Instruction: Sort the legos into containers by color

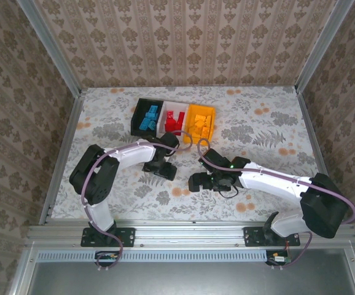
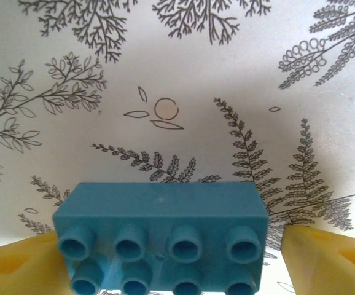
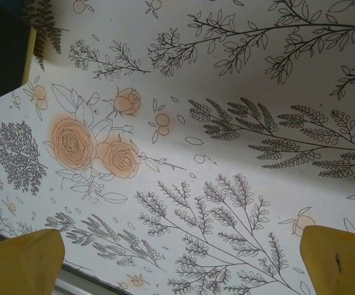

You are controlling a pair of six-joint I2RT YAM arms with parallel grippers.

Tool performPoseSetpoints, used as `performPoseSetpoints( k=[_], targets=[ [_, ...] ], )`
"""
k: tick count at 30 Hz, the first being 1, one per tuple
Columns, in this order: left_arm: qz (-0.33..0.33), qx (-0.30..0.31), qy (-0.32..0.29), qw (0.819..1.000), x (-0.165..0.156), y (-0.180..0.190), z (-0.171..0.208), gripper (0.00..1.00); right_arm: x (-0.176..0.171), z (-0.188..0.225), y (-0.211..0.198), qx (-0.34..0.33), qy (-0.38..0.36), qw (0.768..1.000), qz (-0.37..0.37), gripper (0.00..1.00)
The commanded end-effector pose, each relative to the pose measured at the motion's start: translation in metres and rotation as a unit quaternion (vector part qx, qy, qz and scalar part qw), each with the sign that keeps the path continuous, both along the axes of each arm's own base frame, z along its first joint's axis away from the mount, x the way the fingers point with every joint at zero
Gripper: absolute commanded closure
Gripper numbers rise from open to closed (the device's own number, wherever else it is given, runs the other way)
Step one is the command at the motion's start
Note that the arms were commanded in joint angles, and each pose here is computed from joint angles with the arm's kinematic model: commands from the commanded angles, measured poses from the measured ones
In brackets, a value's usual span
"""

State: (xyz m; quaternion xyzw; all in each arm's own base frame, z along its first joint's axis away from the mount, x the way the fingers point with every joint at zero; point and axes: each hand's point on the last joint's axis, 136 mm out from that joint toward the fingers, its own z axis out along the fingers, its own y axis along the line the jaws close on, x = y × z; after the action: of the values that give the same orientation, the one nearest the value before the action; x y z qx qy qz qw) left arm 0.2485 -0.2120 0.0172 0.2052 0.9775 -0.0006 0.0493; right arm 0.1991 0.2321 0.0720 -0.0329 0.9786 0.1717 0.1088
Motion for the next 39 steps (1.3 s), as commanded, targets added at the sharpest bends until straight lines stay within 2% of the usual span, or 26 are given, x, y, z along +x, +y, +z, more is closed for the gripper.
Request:
performPoseSetpoints(
  k=[1,6,10,13,18,22,27,30,33,35,39],
  targets=[
    [0.009,0.006,-0.012,1.000,0.012,0.002,-0.005,0.23,-0.001,-0.003,0.000,0.002,0.008,1.000,-0.001,0.00],
    [0.009,-0.001,-0.004,1.000,0.008,0.003,-0.006,0.35,-0.001,-0.002,0.001,0.004,0.008,1.000,-0.001,0.00],
    [0.011,-0.021,-0.008,1.000,0.006,0.000,0.005,0.37,-0.001,-0.003,0.000,0.001,0.009,1.000,-0.003,0.00],
    [0.022,-0.060,-0.007,0.998,0.004,-0.004,0.016,0.37,-0.002,-0.004,-0.001,0.001,0.008,1.000,-0.004,0.00],
    [0.057,-0.173,-0.006,0.983,0.005,-0.017,0.040,0.39,-0.002,-0.005,-0.001,0.001,0.011,1.000,-0.003,0.00],
    [0.094,-0.268,0.006,0.959,0.008,-0.023,0.059,0.40,-0.001,-0.004,0.002,0.009,0.006,1.000,-0.005,0.00],
    [0.119,-0.335,0.001,0.935,0.011,-0.024,0.086,0.41,-0.002,-0.008,0.006,0.019,0.009,1.000,-0.006,0.00],
    [0.139,-0.383,-0.001,0.913,0.015,-0.025,0.104,0.41,-0.002,-0.012,0.008,0.016,0.016,1.000,-0.003,0.00],
    [0.171,-0.441,-0.005,0.881,0.028,-0.021,0.124,0.40,-0.002,-0.012,0.010,0.015,0.017,1.000,-0.002,0.00],
    [0.190,-0.488,-0.005,0.852,0.038,-0.018,0.143,0.40,-0.002,-0.014,0.009,0.014,0.018,1.000,-0.003,0.00],
    [0.215,-0.547,-0.025,0.809,0.064,-0.008,0.183,0.40,-0.004,-0.016,0.008,0.015,0.019,1.000,-0.004,0.00]
  ],
)
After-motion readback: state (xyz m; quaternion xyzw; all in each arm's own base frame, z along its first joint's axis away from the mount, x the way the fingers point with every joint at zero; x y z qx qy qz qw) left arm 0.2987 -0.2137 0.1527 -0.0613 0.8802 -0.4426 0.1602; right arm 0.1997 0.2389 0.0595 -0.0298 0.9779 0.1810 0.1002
